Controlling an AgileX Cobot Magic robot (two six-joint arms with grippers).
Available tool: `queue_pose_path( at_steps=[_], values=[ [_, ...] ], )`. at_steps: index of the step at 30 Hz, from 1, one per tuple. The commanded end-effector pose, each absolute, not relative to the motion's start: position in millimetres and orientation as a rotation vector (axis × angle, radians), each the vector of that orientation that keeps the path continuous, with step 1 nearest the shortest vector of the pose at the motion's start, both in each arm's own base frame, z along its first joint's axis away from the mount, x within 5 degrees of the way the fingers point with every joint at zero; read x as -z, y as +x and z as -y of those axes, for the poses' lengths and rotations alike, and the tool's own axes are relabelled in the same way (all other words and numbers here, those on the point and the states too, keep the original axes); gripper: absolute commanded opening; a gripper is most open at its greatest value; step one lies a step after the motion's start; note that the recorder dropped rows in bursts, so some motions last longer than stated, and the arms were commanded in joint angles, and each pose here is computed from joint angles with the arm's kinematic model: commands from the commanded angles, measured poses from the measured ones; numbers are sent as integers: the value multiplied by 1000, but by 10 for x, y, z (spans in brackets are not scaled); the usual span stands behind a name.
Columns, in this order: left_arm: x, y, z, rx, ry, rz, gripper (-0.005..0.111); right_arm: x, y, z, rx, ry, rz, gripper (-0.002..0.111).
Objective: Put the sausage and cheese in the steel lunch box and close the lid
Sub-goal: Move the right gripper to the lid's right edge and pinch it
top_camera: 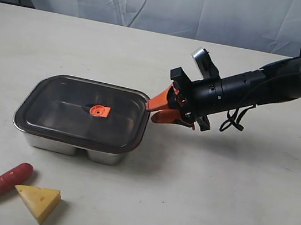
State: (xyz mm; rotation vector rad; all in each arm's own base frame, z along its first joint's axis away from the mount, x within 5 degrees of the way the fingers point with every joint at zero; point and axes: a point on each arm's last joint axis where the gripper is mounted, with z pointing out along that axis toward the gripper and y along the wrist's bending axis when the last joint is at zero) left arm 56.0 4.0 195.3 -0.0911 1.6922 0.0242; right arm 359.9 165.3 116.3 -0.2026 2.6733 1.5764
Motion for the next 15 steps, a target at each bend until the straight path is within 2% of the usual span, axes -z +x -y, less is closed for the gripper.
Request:
queue_pose_path(
  at_steps=[1,15],
  values=[
    [-1950,557,-43,-32,-89,-1681,0,-1182,3601,-1691,-1600,-225,-2650,42],
    [-1950,557,-43,-37,-86,-1681,0,-1179,3531,-1835,-1599,-304,-2653,42]
  ],
)
